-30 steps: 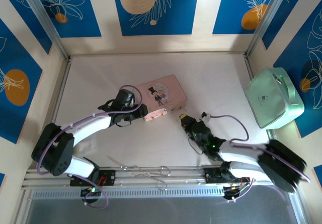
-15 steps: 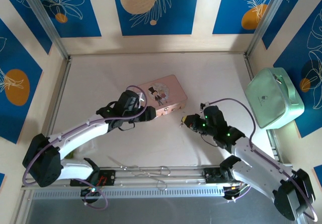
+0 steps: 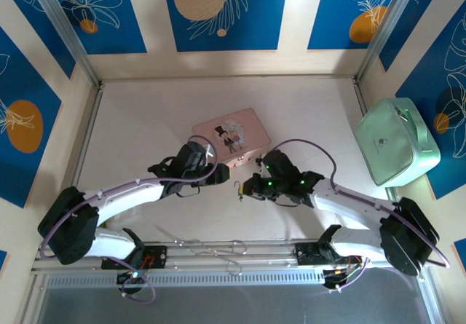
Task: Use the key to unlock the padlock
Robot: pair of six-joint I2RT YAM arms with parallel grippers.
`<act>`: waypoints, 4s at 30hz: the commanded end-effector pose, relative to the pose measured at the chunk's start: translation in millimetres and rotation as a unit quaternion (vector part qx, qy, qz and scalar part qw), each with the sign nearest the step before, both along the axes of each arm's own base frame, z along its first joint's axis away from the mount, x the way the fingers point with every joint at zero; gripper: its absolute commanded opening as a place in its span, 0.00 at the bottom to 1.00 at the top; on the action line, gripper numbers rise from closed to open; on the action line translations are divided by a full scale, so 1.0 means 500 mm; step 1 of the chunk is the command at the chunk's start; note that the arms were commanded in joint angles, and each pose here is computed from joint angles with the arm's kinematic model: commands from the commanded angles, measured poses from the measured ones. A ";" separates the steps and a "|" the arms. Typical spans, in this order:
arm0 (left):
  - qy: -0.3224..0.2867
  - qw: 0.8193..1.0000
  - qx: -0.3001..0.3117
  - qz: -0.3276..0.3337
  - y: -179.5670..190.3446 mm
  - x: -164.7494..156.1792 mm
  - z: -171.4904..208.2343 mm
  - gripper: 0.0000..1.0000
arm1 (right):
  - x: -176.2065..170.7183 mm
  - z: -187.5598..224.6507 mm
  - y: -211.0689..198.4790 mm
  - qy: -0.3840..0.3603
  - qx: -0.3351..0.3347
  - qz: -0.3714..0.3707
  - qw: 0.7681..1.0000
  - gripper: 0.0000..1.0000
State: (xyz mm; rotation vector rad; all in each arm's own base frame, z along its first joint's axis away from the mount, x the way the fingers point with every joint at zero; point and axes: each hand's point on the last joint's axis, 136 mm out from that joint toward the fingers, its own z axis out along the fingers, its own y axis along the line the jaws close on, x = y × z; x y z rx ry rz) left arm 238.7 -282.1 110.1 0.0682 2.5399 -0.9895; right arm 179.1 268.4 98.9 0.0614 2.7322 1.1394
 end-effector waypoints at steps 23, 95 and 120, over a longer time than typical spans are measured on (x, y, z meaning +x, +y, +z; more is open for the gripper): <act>-0.001 0.998 0.018 0.056 0.052 0.011 -0.013 0.46 | 0.057 -0.063 0.054 0.055 -0.041 0.001 0.998 0.00; -0.066 0.996 0.052 0.043 0.096 0.019 0.065 0.52 | 0.085 0.095 -0.113 -0.122 -0.212 -0.062 0.968 0.41; -0.319 0.758 0.465 0.327 0.533 0.245 0.140 0.99 | 0.225 0.102 -0.554 -0.274 -0.329 -0.369 0.825 0.99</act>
